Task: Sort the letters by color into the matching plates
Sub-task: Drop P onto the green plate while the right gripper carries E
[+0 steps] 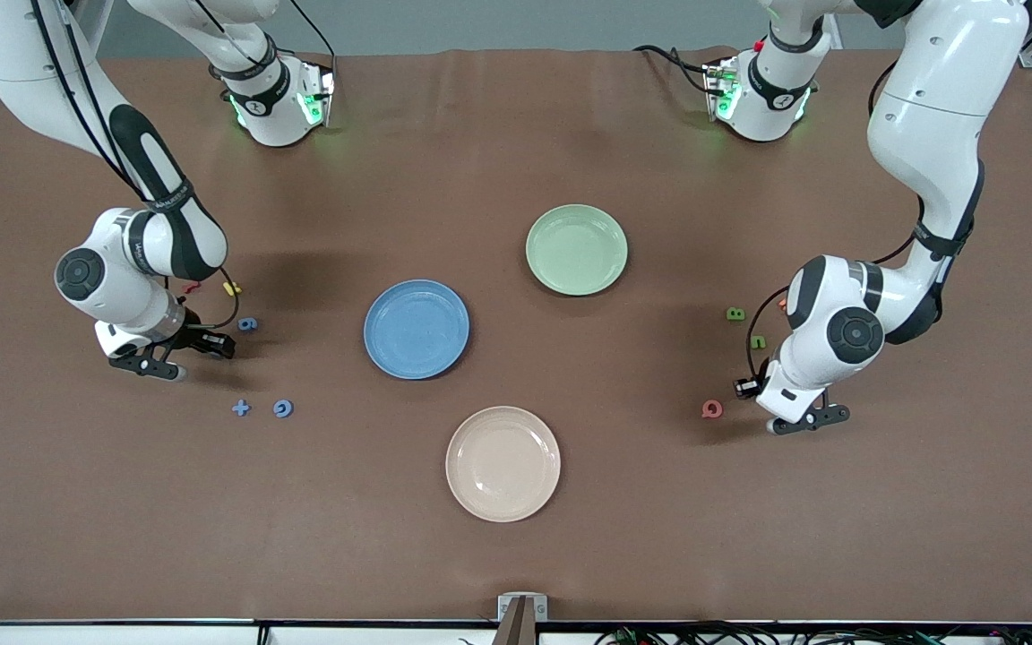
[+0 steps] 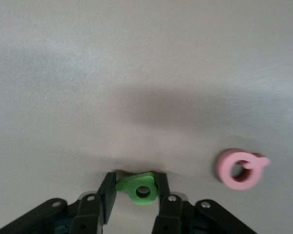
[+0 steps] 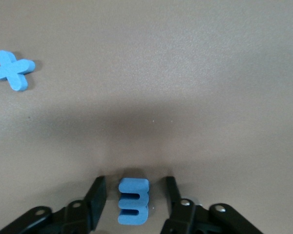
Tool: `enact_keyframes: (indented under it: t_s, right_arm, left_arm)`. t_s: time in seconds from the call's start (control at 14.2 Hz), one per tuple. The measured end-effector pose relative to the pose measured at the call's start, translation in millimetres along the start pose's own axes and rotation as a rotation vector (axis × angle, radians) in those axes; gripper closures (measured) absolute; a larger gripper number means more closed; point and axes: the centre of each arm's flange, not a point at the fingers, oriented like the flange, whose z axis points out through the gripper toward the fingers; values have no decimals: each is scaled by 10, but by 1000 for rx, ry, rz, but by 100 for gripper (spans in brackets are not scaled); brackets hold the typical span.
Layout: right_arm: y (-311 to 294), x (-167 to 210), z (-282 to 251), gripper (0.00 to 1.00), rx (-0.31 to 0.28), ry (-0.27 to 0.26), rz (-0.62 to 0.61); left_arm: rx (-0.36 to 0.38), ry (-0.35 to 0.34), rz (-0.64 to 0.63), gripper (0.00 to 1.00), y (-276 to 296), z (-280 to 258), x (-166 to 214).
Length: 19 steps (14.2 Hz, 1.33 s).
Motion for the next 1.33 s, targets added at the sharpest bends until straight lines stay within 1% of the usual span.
enact_keyframes:
  t_s: [0.07, 0.14, 0.21, 0.28, 0.42, 0.56, 0.77, 0.91, 1.12, 1.19, 1.33]
  right_arm:
    - [1, -1, 1, 47, 0, 0, 0]
    - [4, 3, -10, 52, 0, 2, 1]
    - [9, 5, -15, 61, 0, 2, 2]
    - [9, 5, -15, 61, 0, 2, 2]
    - [20, 8, -25, 73, -1, 3, 3]
    - [19, 9, -26, 73, -1, 3, 3]
    - [-6, 25, -43, 73, 0, 1, -1]
    - [-98, 94, -169, 73, 1, -32, -16]
    - [-558, 230, -698, 73, -6, -109, -56]
    - [-793, 243, -895, 73, -11, -119, -40]
    - [-1328, 167, -1149, 73, -18, -111, 1]
  left_arm:
    - [0, -8, -4, 62, 75, -89, -26]
    - [3, -18, -6, 62, 165, -206, -67]
    - [9, -32, -12, 62, 258, -340, -120]
    - [17, -46, -20, 62, 361, -489, -190]
    - [31, -70, -34, 62, 606, -786, -373]
    - [33, -83, -52, 62, 939, -1015, -627]
    - [12, -97, -84, 62, 1481, -1135, -1060]
    - [7, -115, -87, 62, 1744, -1133, -1346]
    - [12, -144, -84, 62, 2000, -1075, -1736]
    - [12, -152, -86, 62, 2066, -1036, -1868]
    - [-1, -159, -94, 62, 2166, -920, -2129]
